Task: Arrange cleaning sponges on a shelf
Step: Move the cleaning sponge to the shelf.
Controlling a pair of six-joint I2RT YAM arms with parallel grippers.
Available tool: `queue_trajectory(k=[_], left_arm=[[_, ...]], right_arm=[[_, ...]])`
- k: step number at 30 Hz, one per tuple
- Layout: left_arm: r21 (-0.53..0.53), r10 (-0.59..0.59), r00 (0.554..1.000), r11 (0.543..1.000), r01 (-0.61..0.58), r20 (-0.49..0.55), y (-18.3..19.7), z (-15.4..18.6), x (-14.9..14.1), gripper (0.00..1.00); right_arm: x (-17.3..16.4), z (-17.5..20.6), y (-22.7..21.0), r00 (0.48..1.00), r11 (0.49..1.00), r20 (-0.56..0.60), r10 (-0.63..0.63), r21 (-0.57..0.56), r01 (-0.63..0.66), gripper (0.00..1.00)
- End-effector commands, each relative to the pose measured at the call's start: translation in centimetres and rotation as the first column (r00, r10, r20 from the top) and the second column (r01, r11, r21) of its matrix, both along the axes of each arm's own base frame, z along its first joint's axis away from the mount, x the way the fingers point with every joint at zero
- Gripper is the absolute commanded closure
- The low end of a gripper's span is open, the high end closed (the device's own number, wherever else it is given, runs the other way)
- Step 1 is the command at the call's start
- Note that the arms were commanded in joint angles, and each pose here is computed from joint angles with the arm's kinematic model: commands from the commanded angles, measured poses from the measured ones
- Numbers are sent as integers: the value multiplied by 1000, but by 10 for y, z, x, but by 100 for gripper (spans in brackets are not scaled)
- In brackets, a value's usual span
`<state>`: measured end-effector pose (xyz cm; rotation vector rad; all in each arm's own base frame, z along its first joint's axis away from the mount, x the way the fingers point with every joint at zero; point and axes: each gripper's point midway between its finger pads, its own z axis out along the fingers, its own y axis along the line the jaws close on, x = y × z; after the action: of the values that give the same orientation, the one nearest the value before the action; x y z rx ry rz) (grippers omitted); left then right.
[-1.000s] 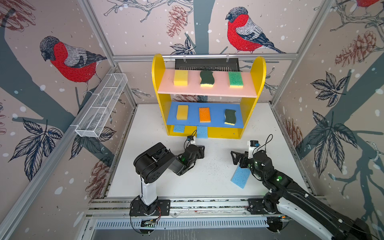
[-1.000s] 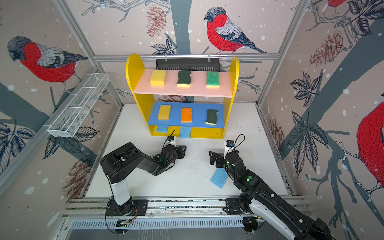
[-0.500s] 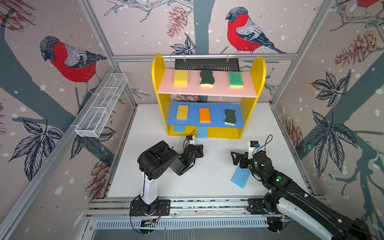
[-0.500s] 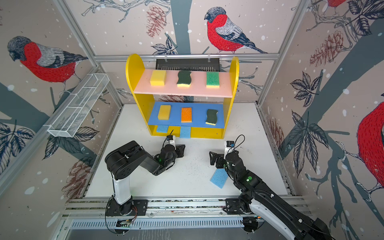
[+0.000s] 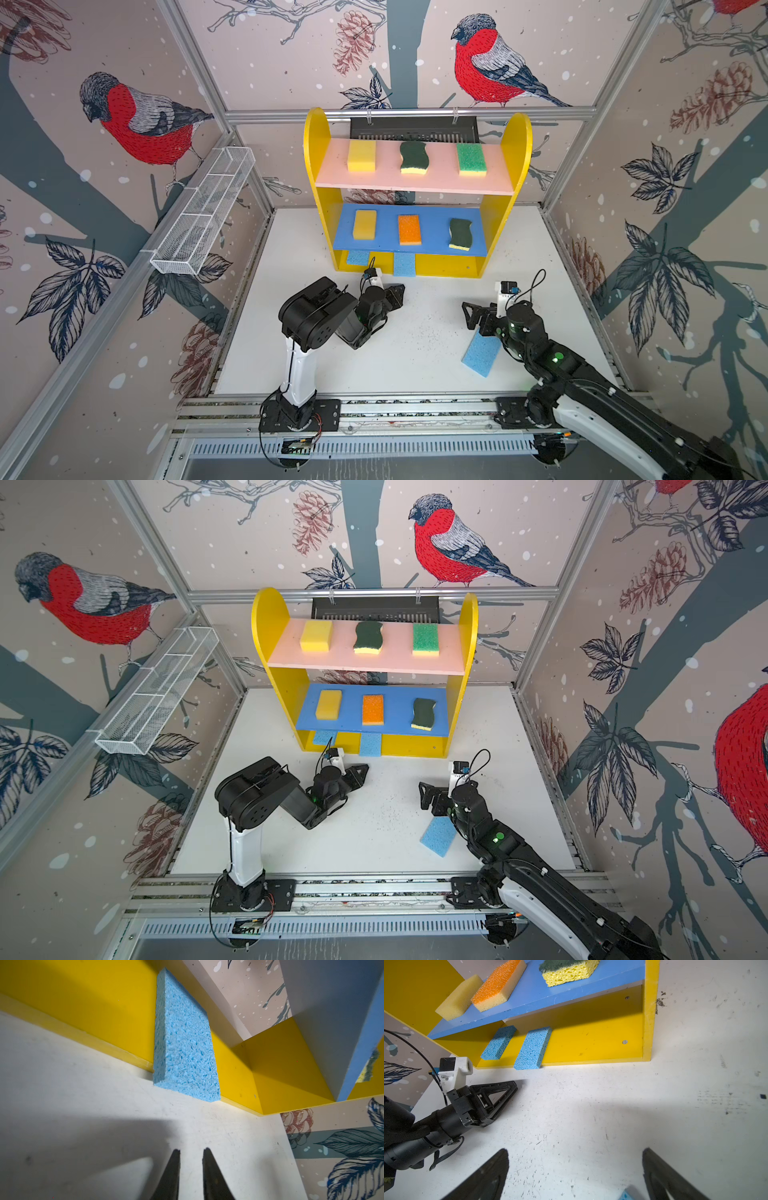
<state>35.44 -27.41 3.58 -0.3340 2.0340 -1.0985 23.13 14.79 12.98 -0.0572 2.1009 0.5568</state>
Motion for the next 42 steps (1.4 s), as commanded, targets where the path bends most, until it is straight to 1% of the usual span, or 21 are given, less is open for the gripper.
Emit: queue_trajectory(k=[1, 4, 7, 10, 14, 17, 22, 25, 30, 34, 42], left_arm=[[-91, -25, 998, 996, 19, -60, -5, -4, -5, 79], [-105, -22, 996, 994, 13, -82, -6, -7, -4, 80], [-92, -4, 994, 996, -6, -106, -2, -8, -5, 79], [-75, 0, 988, 997, -12, -152, -2, -12, -5, 79], [-109, 0, 984, 994, -20, -179, -5, -10, -3, 81], [-144, 13, 982, 989, -41, -190, -6, -11, 1, 84], [-203, 63, 980, 974, -101, -189, -6, -8, 14, 86], [-193, 107, 975, 970, -145, -193, -1, -6, 20, 86], [-178, 141, 969, 968, -178, -201, -1, 0, 31, 86], [-177, 146, 967, 967, -184, -207, -5, 1, 39, 86], [-175, 170, 962, 962, -209, -214, -4, -2, 44, 86]], right_arm=[[2, 8, 2, 1000, 1000, 26, 13, 3, -13, 0], [1, 8, 2, 1000, 1000, 23, 14, 2, -14, 0], [1, 8, 2, 1000, 1000, 23, 13, 5, -14, 0], [1, 8, 2, 1000, 1000, 23, 11, 8, -11, 0], [0, 8, 2, 1000, 1000, 21, 12, 11, -12, 0], [0, 7, 1, 1000, 1000, 21, 12, 11, -13, 1], [-1, 8, 0, 1000, 1000, 25, 11, 13, -11, 1], [-1, 8, 0, 1000, 1000, 23, 11, 12, -11, 0], [-2, 7, 0, 1000, 1000, 25, 9, 17, -9, 1], [-2, 7, -1, 1000, 1000, 25, 7, 14, -8, 0], [-2, 6, -1, 1000, 1000, 29, 8, 14, -8, 0]])
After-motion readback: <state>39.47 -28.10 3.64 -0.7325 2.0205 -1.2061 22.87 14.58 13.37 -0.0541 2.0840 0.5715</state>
